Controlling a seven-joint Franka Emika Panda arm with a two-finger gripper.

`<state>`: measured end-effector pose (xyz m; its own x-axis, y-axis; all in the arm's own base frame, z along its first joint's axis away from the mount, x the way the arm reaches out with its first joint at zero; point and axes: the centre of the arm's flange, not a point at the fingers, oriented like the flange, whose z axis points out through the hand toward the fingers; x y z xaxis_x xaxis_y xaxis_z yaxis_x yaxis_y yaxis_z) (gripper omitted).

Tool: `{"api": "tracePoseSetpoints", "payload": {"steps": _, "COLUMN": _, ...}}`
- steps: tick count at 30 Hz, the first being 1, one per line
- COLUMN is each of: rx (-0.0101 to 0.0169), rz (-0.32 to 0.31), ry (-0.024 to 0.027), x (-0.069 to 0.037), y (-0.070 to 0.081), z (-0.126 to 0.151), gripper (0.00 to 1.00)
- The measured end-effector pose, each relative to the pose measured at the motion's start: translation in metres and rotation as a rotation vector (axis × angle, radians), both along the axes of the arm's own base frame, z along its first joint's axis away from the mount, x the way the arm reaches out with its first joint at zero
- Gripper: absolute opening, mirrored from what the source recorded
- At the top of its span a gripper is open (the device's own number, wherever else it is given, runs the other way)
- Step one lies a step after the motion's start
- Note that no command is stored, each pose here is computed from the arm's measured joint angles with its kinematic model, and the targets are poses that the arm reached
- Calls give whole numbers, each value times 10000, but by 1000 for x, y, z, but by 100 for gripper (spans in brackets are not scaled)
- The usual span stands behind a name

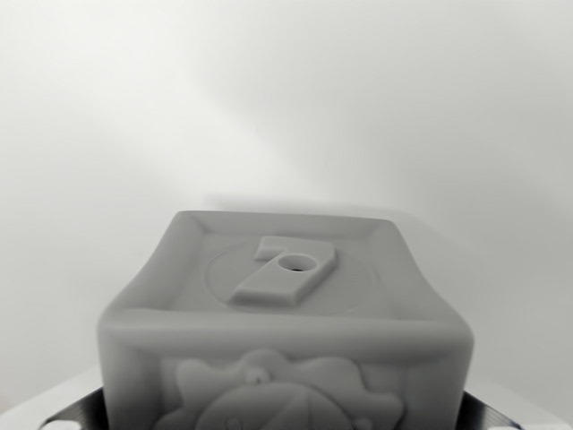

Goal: Destack cube

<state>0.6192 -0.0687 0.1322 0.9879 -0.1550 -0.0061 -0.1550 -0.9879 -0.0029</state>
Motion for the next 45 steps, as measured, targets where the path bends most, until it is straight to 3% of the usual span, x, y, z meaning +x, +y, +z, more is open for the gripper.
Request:
{"api": "tracePoseSetpoints", "payload": {"steps": 21, "rx": -5, "rz": 4, "ry": -20, "x": 1, "y": 0, "z": -15, "gripper": 0}}
{"api": "tracePoseSetpoints", "payload": {"steps": 22, "rx": -5, "rz": 4, "ry": -21, "x": 1, "y": 0, "z": -15, "gripper": 100}}
{"api": "tracePoseSetpoints", "payload": {"steps": 45, "rx": -6, "rz": 2, "ry": -9, "x": 0, "y": 0, "z": -17, "gripper": 100}}
